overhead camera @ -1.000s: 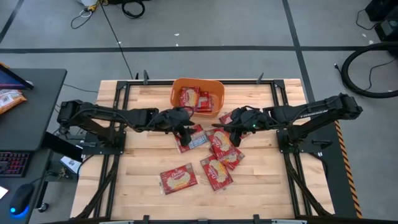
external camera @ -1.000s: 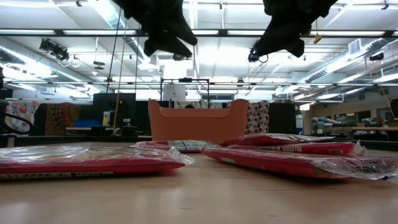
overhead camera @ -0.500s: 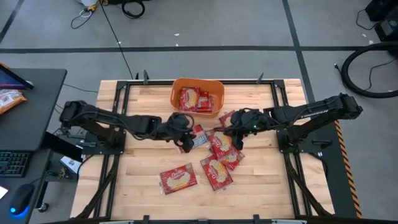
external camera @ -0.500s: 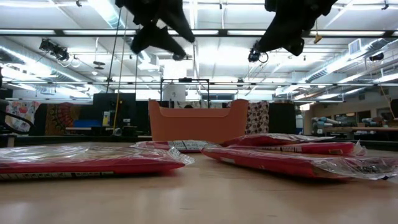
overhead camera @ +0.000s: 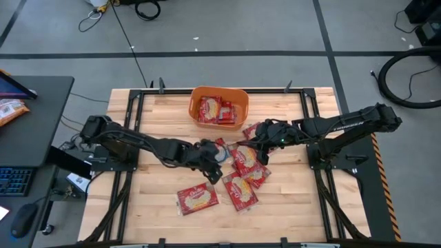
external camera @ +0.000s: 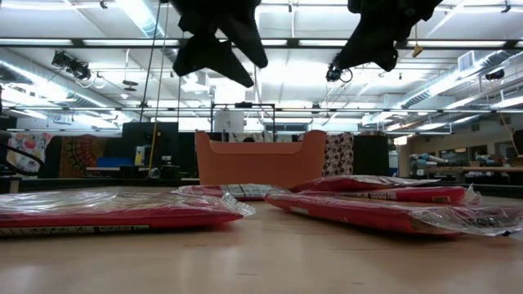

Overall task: Sort popcorn bags into baskets
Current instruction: Put the popcorn bag into the orange bin

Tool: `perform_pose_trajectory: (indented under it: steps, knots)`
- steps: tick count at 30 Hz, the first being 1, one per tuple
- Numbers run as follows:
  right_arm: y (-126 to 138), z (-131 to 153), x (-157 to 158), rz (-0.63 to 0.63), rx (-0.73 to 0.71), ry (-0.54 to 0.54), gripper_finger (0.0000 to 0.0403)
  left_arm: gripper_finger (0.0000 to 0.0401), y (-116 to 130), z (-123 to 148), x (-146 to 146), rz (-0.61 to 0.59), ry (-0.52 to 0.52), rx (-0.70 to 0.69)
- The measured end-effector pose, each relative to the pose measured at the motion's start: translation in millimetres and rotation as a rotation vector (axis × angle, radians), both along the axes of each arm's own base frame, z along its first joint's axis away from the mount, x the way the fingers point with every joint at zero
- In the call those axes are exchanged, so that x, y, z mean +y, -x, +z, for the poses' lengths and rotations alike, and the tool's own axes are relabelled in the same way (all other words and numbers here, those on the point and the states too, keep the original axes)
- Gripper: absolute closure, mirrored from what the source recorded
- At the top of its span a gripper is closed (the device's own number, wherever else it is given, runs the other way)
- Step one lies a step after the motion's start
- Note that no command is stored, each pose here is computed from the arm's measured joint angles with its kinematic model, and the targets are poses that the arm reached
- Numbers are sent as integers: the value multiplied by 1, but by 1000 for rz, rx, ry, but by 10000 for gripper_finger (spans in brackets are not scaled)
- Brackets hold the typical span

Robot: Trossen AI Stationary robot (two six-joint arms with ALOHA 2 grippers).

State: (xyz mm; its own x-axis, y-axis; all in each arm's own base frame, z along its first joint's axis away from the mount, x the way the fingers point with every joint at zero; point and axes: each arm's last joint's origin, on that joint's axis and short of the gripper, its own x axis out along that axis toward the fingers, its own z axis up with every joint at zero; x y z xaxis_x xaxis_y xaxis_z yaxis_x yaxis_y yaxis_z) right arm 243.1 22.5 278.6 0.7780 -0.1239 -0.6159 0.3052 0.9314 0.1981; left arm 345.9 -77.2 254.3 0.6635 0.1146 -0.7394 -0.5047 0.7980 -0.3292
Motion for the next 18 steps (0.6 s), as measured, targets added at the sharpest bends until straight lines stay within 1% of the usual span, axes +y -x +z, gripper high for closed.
perform_pose_trajectory:
  steps: [3, 6, 9, 12, 15, 18]
  knots:
    - [0, 0, 0, 0, -6, -1, 321, 250, -9, -3, 2, -32, -70, 102]
    - [0, 0, 0, 8, -6, -14, 321, 258, -15, -15, 10, -52, -113, 179]
    - [0, 0, 1, 12, -6, -51, 321, 259, -18, -30, 18, -71, -131, 260]
    - [0, -1, 2, 15, 8, -85, 321, 259, -20, -41, 26, -62, -138, 320]
    - [1, -1, 3, 17, 11, -112, 321, 254, -21, -47, 30, -89, -141, 361]
    - [1, -1, 6, 22, 13, -115, 321, 240, -20, -49, 34, -114, -133, 386]
